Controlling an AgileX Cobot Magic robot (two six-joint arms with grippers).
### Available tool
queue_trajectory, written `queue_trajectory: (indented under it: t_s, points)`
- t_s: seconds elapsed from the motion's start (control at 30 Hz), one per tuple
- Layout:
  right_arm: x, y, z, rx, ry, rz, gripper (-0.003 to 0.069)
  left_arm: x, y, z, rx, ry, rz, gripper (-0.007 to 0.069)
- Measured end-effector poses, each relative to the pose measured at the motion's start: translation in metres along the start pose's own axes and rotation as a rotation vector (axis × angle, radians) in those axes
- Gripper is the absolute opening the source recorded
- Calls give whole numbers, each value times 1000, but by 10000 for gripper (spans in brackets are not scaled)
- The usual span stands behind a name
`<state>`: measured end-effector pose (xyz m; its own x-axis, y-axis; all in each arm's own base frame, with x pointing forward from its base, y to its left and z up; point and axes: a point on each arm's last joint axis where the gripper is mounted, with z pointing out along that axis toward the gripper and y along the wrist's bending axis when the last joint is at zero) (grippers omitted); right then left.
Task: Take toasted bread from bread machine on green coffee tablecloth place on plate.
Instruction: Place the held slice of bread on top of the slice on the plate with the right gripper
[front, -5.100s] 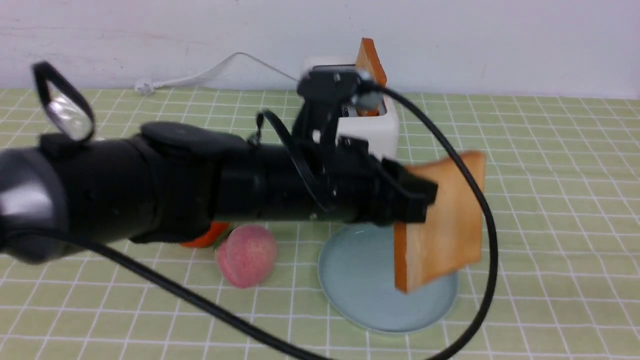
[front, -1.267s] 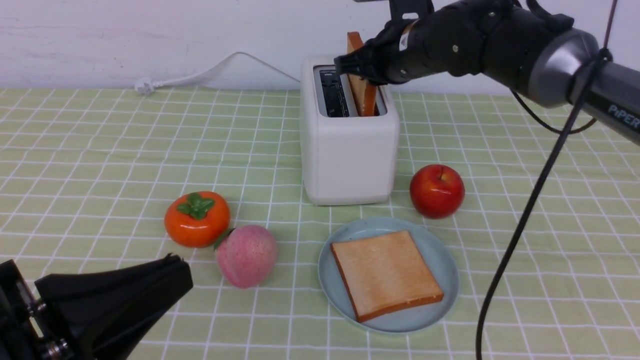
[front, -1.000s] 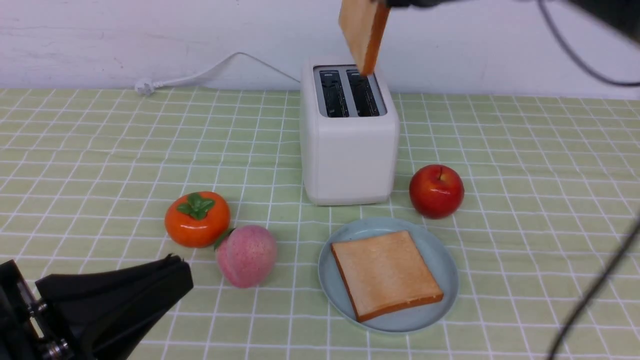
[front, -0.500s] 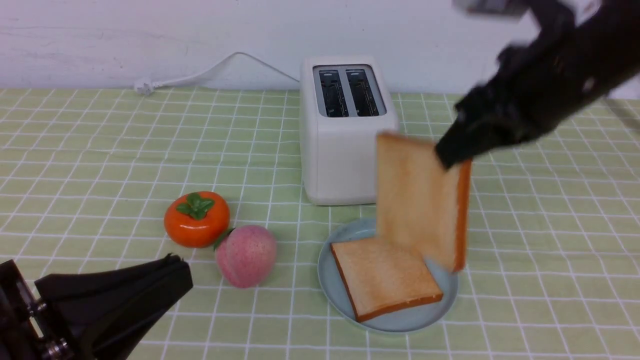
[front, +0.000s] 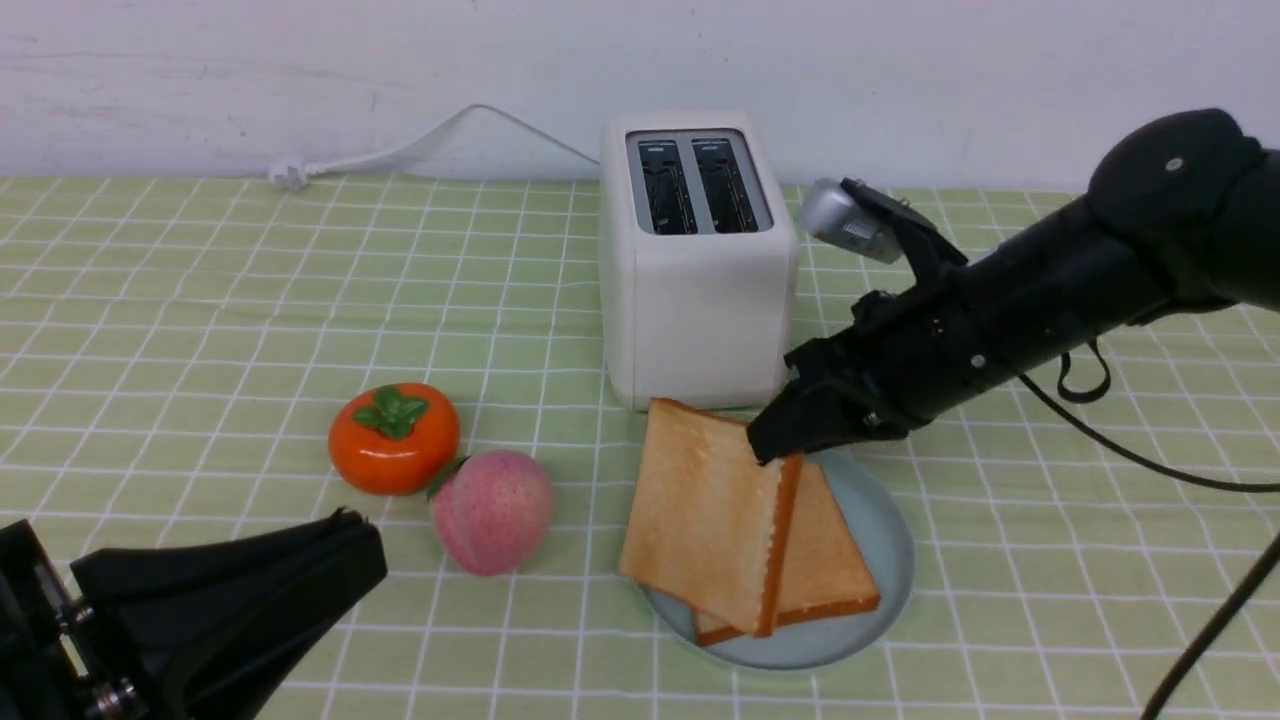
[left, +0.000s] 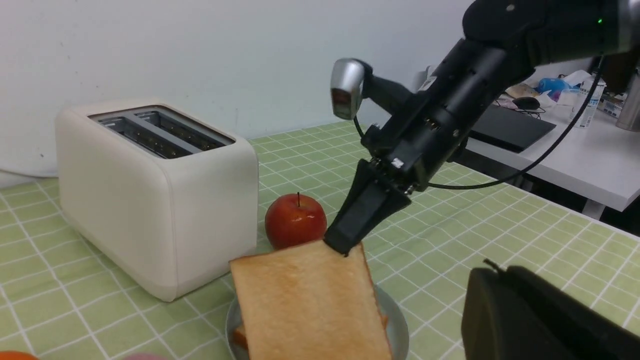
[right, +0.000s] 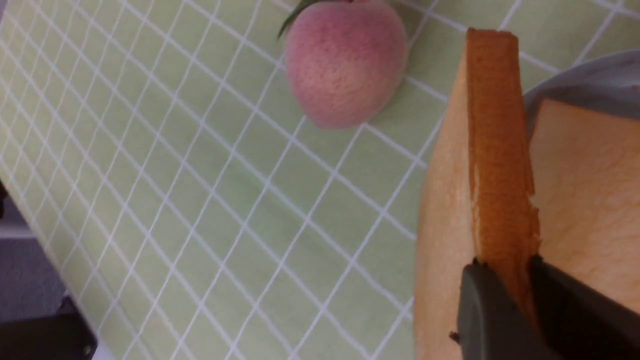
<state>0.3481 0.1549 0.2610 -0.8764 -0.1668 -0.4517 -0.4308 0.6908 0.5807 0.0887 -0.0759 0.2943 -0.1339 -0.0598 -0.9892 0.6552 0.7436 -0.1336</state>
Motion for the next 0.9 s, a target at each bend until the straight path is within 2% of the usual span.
queue_trajectory:
  t_s: [0.23, 0.43, 0.57, 0.77, 0.8, 0.9]
  points:
    - [-5, -19, -3, 49, -46, 32, 88, 0, 0, 0, 2, 0, -1, -8]
    - [-2, -18, -3, 30, -16, 87, 88, 0, 0, 0, 5, 0, -1, -6]
    - [1, -16, -3, 16, 24, 129, 120, 0, -1, 0, 6, 0, -1, -5]
    - [10, -20, -4, 67, 115, 179, 325, 0, -1, 0, 16, -1, -1, -2]
    - [10, -20, -4, 66, 116, 181, 333, 0, -1, 0, 16, -1, -1, -2]
    - [11, -23, -6, 120, 148, 178, 429, 0, -2, 0, 20, -1, -1, -2]
